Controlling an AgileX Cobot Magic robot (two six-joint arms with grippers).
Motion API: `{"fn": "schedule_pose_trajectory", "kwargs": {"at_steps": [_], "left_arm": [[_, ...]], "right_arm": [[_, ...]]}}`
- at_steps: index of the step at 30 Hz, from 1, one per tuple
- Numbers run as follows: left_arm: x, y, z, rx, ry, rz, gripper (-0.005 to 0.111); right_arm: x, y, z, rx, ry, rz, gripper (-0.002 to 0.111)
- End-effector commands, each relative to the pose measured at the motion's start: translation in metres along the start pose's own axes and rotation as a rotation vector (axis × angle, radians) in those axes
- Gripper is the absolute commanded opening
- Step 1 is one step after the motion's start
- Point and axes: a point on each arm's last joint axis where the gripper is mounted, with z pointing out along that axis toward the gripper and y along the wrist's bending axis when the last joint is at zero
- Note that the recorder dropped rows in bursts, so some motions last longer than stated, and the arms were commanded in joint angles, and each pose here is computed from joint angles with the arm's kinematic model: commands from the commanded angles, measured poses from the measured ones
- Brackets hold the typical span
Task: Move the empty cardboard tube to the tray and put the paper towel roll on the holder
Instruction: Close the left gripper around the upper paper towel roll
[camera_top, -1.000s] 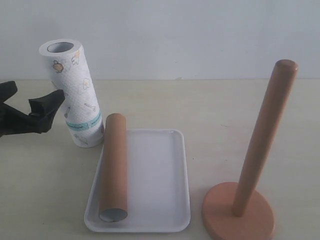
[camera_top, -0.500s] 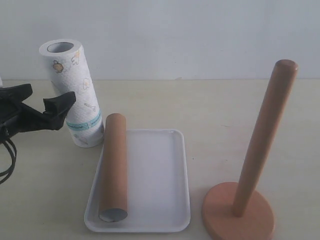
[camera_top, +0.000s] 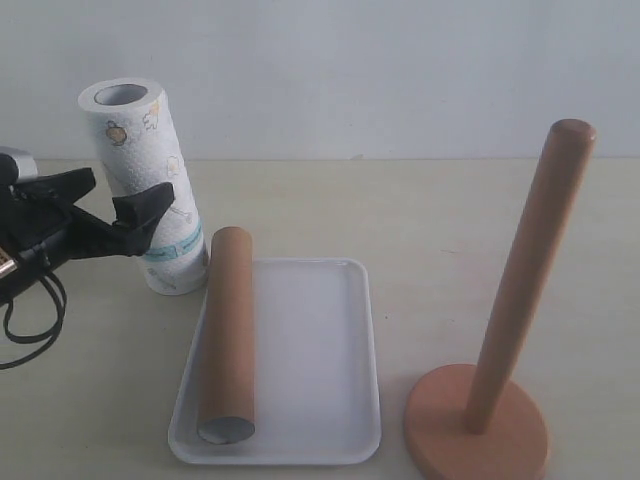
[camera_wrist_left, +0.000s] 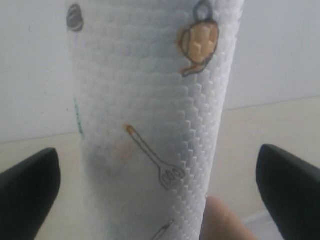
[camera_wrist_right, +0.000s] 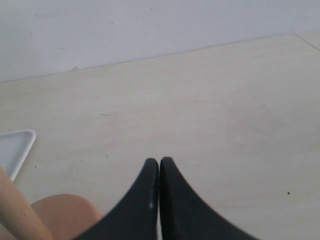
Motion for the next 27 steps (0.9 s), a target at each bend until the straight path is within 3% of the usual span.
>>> {"fn": "schedule_pose_trajectory", "kwargs": {"at_steps": [1, 27], "left_arm": [[0.003, -0.002, 0.011, 0.048, -0.023, -0.002, 0.099], [0.016, 0.012, 0.049, 0.051, -0.041, 0.002, 0.099]], "right_arm": [[-0.001, 0.000, 0.000, 0.003, -0.016, -0.004, 0.000], [-0.001, 0.000, 0.000, 0.003, -0.016, -0.004, 0.000]]}}
